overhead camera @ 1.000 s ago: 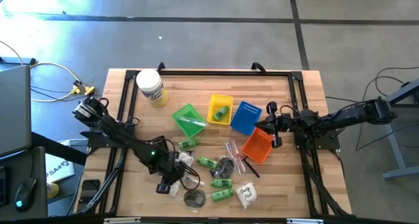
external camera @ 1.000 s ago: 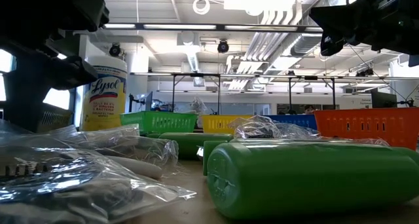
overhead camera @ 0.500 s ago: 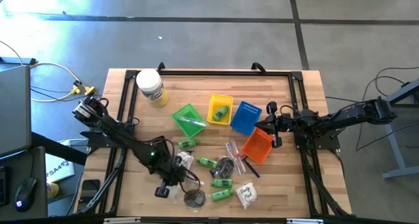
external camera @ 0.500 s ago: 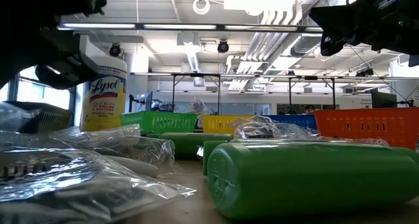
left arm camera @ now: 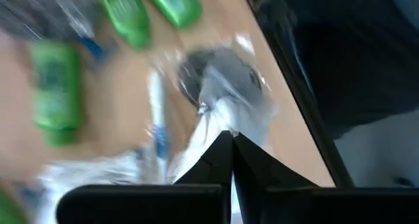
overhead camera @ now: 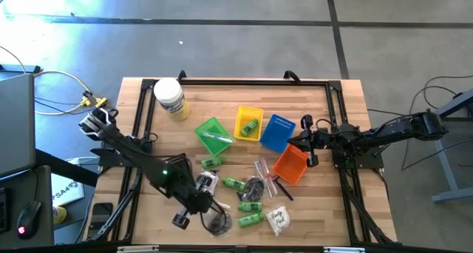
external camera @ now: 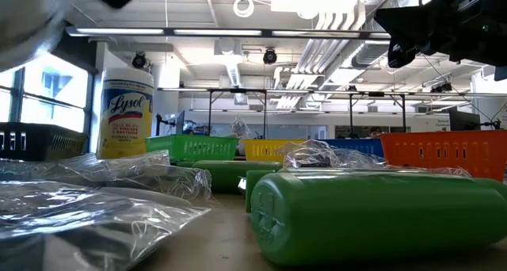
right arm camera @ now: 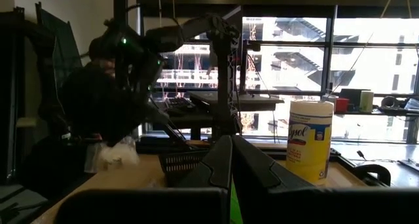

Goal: Pick & Place Travel size toiletries
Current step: Put the cotton pack into the black bin

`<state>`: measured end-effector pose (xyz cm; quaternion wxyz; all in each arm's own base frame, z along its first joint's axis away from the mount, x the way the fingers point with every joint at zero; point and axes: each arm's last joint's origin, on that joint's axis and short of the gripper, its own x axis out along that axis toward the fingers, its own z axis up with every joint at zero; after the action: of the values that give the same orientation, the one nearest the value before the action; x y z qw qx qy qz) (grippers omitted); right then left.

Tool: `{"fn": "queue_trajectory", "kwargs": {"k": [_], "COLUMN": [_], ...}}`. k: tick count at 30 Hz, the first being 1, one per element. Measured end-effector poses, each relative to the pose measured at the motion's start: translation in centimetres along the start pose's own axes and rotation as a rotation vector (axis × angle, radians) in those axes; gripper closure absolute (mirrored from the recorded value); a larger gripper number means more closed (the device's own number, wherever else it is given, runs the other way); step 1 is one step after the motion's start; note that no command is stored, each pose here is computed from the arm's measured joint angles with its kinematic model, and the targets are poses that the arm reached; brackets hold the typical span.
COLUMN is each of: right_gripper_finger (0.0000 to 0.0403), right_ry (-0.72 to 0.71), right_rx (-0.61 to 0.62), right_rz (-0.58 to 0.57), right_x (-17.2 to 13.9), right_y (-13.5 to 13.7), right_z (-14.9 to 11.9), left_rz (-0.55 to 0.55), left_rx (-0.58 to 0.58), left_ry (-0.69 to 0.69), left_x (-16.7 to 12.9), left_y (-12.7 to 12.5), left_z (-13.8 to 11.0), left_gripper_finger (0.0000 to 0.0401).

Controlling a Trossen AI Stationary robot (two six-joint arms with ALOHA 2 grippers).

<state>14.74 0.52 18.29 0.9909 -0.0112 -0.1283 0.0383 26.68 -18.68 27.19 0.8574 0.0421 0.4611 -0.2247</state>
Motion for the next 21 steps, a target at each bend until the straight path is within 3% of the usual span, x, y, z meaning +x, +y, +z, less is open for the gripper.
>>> {"fn": "queue_trajectory", "kwargs": {"k": [8, 13, 17, 21], "right_gripper_finger": [0.04, 0.04, 0.04, 0.04], "right_ry": [0.0, 0.001, 0.002, 0.005], "right_rx": [0.025, 0.024, 0.023, 0.02], "right_rz": [0.001, 0.0, 0.0, 0.0], "right_x": [0.0, 0.0, 0.0, 0.0], "right_y": [0.0, 0.0, 0.0, 0.0], "right_z": [0.0, 0.0, 0.0, 0.0], "left_rz": [0.193, 0.304, 0.409, 0.457], "left_rx": [0.025, -0.07, -0.188, -0.278], "left_ry": [-0.057, -0.051, 0.019, 0.087], "left_x": [-6.6, -10.1, -11.4, -10.7], "left_y": [0.3, 0.2, 0.6, 1.2], "left_z": [-1.1, -3.2, -5.9, -8.2], "left_gripper_finger": [0.0401, 0.0401, 0.0401, 0.0401]}}
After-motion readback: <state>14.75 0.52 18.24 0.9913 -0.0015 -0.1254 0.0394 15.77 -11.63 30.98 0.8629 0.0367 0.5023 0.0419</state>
